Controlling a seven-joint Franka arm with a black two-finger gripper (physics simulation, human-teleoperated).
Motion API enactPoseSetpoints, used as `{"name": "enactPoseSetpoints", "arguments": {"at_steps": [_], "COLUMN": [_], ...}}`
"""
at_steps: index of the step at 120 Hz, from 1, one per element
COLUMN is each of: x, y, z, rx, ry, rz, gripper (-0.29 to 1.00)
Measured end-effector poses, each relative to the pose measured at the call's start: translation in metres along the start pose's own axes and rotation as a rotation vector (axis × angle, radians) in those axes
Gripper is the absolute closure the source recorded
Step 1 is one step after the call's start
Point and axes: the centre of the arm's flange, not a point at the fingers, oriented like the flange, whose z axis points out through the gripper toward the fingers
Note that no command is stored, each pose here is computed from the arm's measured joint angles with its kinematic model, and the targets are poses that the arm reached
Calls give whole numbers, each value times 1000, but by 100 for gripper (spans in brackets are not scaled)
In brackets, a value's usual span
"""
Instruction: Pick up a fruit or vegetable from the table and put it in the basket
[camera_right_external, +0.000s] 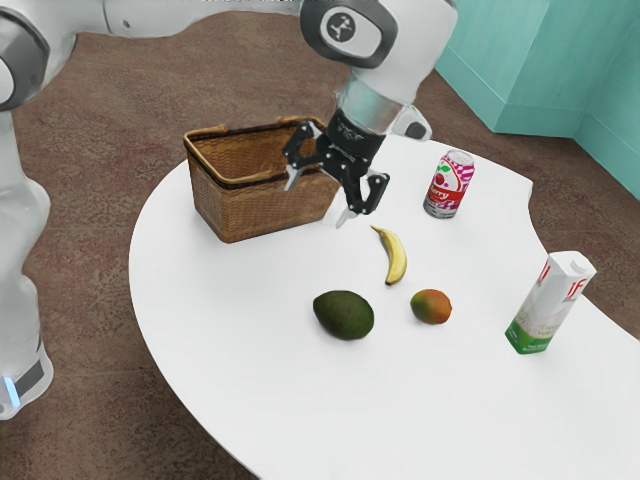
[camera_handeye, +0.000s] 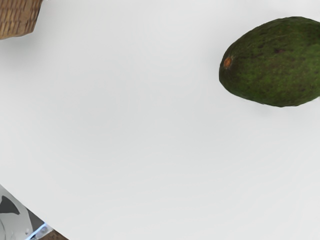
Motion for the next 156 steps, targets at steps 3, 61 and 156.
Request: {"name": "enactPoseSetpoints", "arguments": {"at_steps": [3,61,156], "x": [1,45,1], "y": [4,9,24], "z": [-3,-23,80], "rx": [-32,-251,-156], "ry": [16,91,212], "rz": [-56,-389,1125], "gripper": [0,0,0]}}
